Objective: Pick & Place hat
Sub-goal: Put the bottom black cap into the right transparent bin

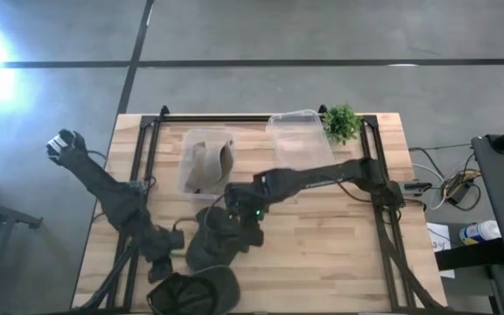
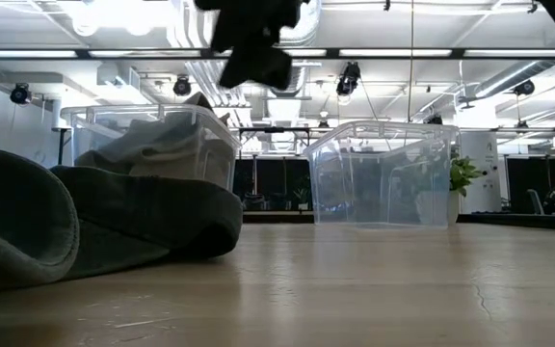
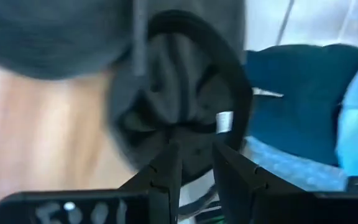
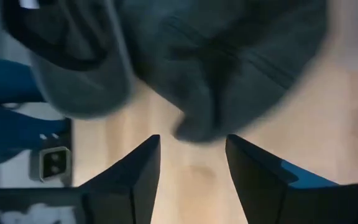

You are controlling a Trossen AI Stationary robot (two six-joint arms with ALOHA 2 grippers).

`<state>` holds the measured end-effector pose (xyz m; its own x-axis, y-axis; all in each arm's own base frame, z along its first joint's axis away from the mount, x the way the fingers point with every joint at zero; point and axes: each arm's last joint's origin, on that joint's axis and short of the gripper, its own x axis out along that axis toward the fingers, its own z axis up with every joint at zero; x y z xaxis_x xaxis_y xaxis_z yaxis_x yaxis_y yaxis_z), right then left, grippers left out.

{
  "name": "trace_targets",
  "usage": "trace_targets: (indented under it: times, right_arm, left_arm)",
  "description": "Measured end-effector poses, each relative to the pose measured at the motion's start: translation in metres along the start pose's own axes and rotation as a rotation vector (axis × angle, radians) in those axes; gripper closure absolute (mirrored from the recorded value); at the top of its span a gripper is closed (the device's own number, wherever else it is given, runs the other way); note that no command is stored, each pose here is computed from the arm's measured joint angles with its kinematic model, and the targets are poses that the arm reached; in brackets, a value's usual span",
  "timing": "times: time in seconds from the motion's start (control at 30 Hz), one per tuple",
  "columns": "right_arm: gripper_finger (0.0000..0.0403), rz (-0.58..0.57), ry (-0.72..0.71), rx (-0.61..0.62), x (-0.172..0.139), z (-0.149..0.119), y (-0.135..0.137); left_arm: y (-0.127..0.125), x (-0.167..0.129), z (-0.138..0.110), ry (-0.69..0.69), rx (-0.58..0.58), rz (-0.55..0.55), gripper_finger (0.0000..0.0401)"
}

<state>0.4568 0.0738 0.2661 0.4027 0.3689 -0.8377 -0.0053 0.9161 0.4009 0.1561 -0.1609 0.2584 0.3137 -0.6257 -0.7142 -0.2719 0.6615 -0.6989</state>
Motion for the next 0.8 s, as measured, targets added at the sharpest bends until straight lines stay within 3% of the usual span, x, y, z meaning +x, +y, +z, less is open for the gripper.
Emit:
trace_targets:
  times: [0.17, 0.4, 0.63, 0.8]
  right_arm:
    - [0.0231, 0.112, -0.087, -0.038, 0.041, -0.009, 0.007]
    - [0.0232, 0.179, -0.154, -0.072, 0.067, -0.021, 0.020]
    - [0.0232, 0.223, -0.198, -0.093, 0.082, -0.031, 0.031]
    - [0.0232, 0.222, -0.166, -0.012, 0.093, -0.043, 0.026]
  left_arm:
    - [-0.009, 0.034, -0.007, 0.003, -0.065, 0.028, 0.0317]
    - [0.000, 0.074, -0.003, 0.015, -0.142, 0.142, 0.0317]
    - [0.004, 0.113, 0.027, -0.112, -0.077, 0.084, 0.0317]
    - [0.026, 0.131, 0.059, -0.189, -0.101, 0.154, 0.0317]
